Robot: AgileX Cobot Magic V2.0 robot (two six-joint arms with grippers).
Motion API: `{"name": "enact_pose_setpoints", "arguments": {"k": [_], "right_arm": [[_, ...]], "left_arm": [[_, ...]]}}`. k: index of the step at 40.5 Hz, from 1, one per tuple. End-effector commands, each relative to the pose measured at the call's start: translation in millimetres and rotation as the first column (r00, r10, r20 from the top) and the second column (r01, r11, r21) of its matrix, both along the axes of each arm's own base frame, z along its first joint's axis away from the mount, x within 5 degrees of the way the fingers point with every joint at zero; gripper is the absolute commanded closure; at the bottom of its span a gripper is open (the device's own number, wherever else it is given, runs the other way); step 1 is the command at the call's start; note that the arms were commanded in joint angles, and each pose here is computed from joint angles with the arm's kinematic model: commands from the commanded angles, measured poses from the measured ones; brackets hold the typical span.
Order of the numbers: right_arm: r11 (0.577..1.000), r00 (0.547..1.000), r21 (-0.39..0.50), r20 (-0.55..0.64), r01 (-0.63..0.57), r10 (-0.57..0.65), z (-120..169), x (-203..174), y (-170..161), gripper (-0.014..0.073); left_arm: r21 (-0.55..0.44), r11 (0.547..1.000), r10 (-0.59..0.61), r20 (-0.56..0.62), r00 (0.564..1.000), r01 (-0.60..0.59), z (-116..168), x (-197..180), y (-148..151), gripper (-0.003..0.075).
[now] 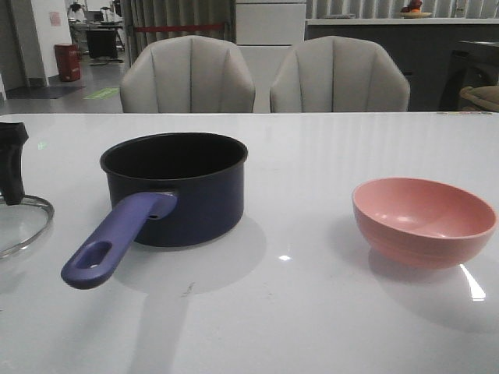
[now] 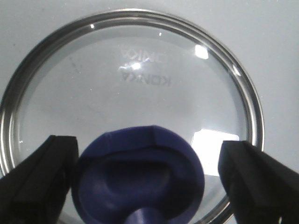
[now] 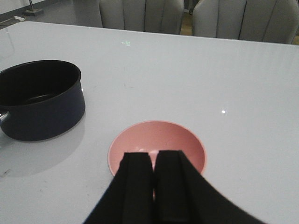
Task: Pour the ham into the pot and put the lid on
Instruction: 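Grasp the glass lid knob with the left gripper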
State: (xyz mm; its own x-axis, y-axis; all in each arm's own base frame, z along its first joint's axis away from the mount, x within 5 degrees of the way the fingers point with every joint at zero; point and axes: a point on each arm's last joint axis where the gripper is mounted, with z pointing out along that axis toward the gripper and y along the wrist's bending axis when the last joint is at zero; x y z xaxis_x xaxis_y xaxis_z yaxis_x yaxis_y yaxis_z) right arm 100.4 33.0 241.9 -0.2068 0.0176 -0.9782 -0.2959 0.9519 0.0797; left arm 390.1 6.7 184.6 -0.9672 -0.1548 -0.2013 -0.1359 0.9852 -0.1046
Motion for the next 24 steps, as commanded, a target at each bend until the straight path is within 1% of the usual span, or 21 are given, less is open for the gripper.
{"name": "enact_pose_setpoints", "arguments": {"k": [1, 5, 7, 8, 10, 18, 24], "right_arm": [[1.000, 0.994, 0.028, 0.108, 0.007, -0.010, 16, 2, 0, 0.0440], [1.000, 0.994, 0.028, 0.108, 0.007, -0.010, 16, 2, 0, 0.0440], [1.000, 0.994, 0.028, 0.108, 0.007, -0.010, 16, 2, 0, 0.0440], [1.000, 0.994, 0.028, 0.108, 0.007, -0.010, 16, 2, 0, 0.0440], [1.000, 0.994, 0.028, 0.108, 0.007, -0.010, 16, 2, 0, 0.0440], [1.000, 0.994, 0.028, 0.108, 0.007, -0.010, 16, 2, 0, 0.0440], [1.000, 0.994, 0.028, 0.108, 0.007, -0.010, 16, 2, 0, 0.0440]], "left_arm": [[-0.002, 1.000, 0.015, 0.108, 0.994, -0.015, 29, 4, -2, 0.0221], [-0.003, 1.000, 0.014, 0.096, 0.995, -0.014, 29, 3, -2, 0.0365], [-0.003, 1.000, 0.013, 0.084, 0.996, -0.013, 29, 2, -2, 0.0423], [-0.003, 1.000, 0.013, 0.082, 0.997, -0.012, 29, 2, -2, 0.0448], [-0.004, 1.000, 0.012, 0.079, 0.997, -0.012, 29, 2, -2, 0.0471], [-0.004, 1.000, 0.012, 0.080, 0.997, -0.012, 30, 2, -2, 0.0477], [-0.005, 1.000, 0.008, 0.097, 0.995, -0.008, 44, 7, -2, 0.0477]]}}
